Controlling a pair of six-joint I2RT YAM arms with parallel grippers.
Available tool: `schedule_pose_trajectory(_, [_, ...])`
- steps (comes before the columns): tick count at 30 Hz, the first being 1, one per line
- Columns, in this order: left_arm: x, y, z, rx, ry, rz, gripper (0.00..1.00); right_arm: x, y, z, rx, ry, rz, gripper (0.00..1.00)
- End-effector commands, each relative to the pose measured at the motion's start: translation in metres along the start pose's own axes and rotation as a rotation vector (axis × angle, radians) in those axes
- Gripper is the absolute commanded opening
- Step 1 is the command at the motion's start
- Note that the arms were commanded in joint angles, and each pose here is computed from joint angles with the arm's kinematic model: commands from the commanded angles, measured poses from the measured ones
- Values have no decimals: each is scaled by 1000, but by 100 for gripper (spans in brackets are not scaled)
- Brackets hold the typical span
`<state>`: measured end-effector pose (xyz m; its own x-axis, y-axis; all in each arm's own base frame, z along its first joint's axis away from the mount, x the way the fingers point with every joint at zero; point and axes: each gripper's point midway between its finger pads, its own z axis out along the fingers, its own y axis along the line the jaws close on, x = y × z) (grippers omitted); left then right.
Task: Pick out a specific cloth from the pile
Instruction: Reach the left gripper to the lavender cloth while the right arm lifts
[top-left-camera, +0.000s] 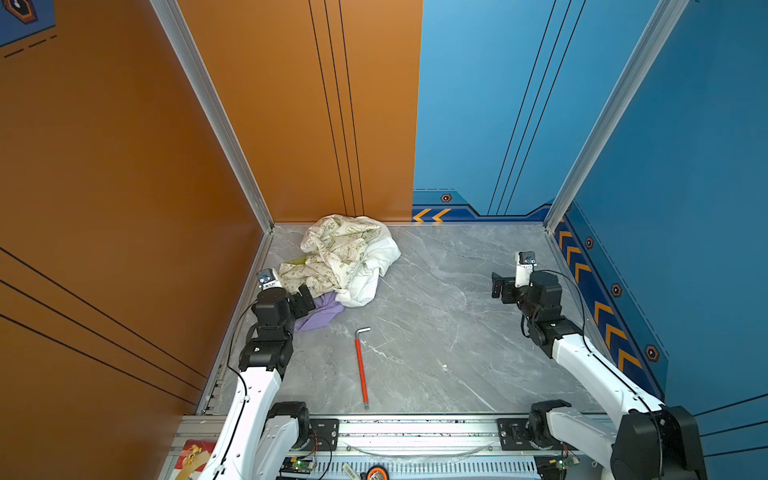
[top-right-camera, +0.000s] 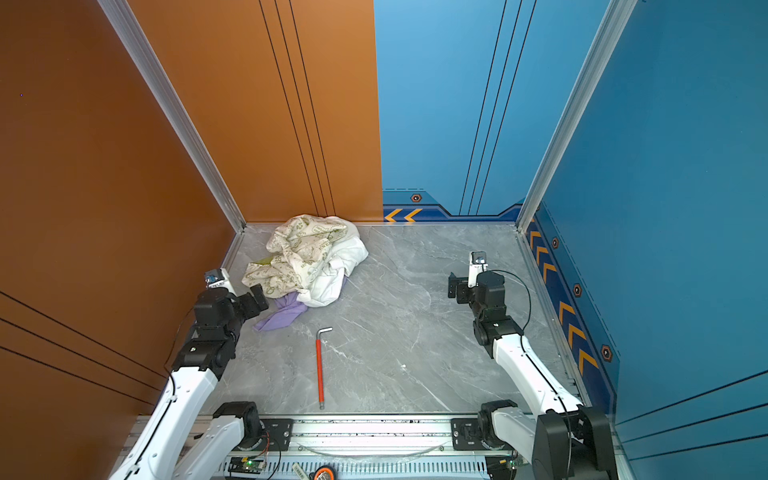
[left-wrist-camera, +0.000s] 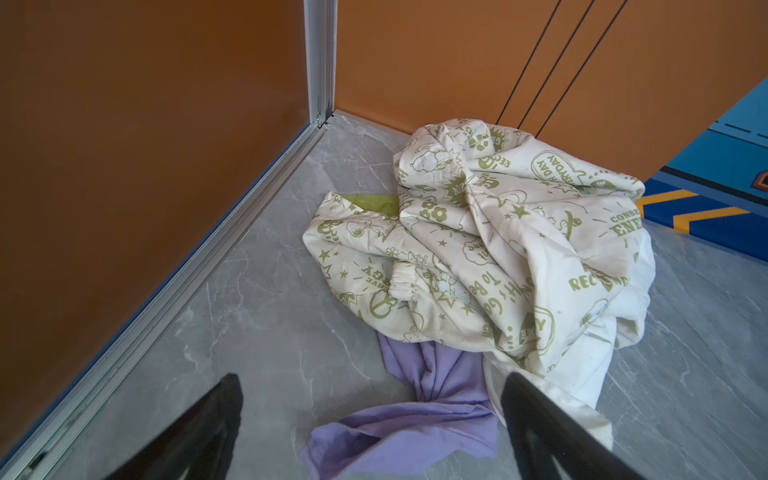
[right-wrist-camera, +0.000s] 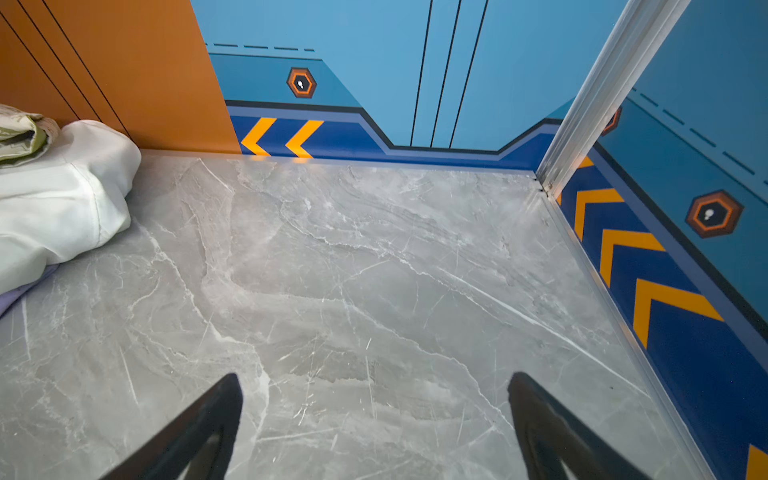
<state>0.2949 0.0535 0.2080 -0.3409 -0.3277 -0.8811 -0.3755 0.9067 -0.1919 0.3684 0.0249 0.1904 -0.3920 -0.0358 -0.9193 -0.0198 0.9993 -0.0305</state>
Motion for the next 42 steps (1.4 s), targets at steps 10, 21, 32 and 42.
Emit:
schedule_pose_trajectory(10, [77,-5,5,14,442,-437,90,-7,45,8,-142,198,47,100])
schedule_pose_trajectory(21, [107,-3,9,-112,563,-760,78,-20,90,12,-231,183,29,100])
schedule_pose_trajectory(32, [123,-30,32,-127,778,-907,75,-20,115,8,-260,190,-7,100])
schedule_pose_trajectory(42, [129,-50,65,-117,869,-957,75,-19,124,1,-261,189,-13,100])
